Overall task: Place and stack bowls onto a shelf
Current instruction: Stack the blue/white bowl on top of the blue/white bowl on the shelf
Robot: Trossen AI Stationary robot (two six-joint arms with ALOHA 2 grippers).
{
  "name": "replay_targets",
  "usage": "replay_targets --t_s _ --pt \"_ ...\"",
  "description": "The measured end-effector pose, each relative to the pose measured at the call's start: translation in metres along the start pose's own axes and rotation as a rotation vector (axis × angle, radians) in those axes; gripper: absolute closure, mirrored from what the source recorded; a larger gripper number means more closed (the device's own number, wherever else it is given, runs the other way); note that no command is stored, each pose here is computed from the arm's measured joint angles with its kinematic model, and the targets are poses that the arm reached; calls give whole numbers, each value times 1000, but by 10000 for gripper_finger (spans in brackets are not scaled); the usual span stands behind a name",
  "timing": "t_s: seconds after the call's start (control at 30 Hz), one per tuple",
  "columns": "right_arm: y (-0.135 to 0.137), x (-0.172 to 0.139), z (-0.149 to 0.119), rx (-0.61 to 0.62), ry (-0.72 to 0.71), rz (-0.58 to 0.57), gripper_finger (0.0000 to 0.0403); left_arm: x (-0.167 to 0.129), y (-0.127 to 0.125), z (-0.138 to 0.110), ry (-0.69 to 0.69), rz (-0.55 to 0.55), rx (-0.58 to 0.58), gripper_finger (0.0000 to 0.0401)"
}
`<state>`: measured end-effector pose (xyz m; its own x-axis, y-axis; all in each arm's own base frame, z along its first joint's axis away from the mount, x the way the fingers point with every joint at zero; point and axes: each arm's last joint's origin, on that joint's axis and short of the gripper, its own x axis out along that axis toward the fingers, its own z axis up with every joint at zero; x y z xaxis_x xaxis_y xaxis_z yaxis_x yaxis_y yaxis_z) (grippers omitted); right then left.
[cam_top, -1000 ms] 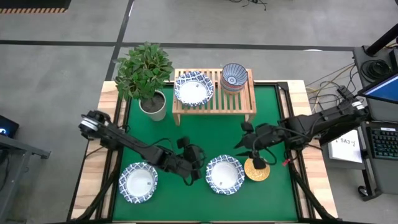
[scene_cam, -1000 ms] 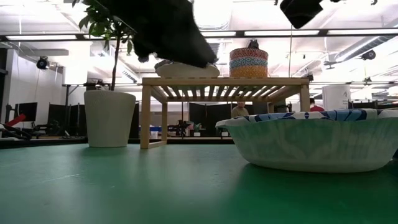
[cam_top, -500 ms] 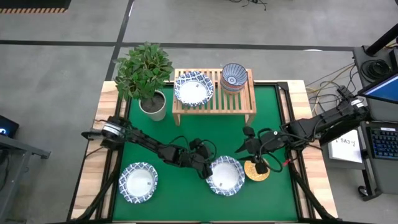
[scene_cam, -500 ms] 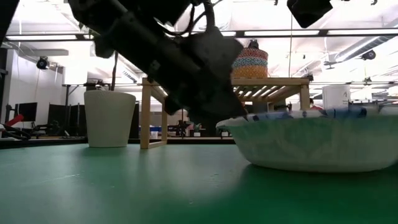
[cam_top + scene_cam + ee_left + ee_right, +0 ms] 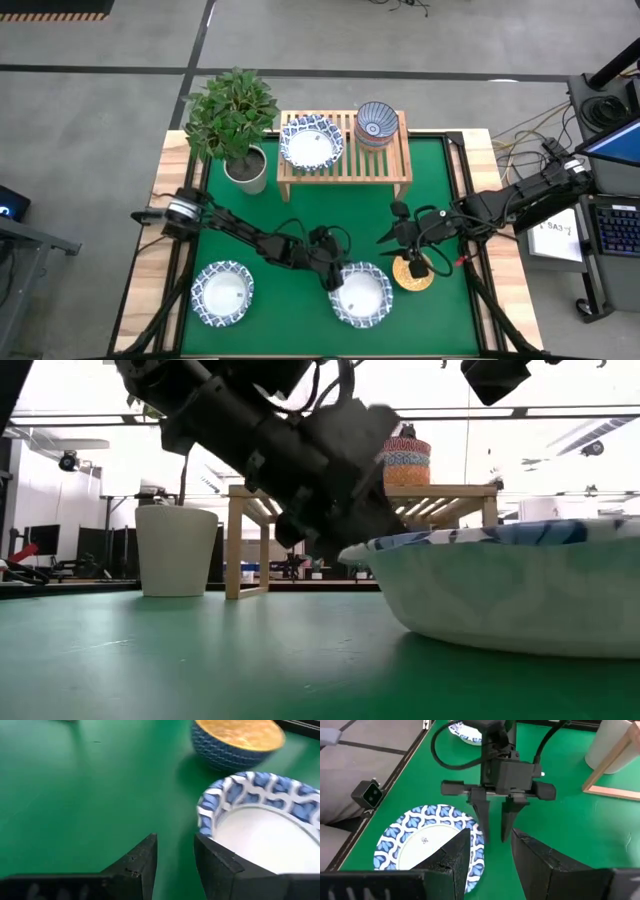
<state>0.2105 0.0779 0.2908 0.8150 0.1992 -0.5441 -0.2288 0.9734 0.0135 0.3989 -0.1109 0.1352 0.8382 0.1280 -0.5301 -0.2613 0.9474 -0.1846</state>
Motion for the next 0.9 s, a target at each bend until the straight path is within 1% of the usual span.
replay_targets --t_s 0.1,0.17,0.33,0.43,0.63,0.73,0.83,0.9 --pt "0 0 0 0 0 0 271 -2 -2 2 24 -71 11 280" --pt "0 0 0 0 0 0 271 -2 -3 3 30 -100 9 266" --pt "0 0 0 0 0 -1 271 -1 -3 1 38 -102 -12 231" --pt "0 0 0 0 0 -2 271 -1 -3 1 38 -101 -15 224" --pt "-1 0 0 0 -2 -26 271 2 -2 -4 47 -97 -30 239" --pt "-1 0 0 0 -1 -27 271 10 -2 -16 94 -125 -61 250" --pt "-1 0 0 0 0 -27 271 17 -3 -25 123 -134 -69 266" --pt "-1 0 0 4 0 -27 271 18 -7 -24 119 -156 -75 282"
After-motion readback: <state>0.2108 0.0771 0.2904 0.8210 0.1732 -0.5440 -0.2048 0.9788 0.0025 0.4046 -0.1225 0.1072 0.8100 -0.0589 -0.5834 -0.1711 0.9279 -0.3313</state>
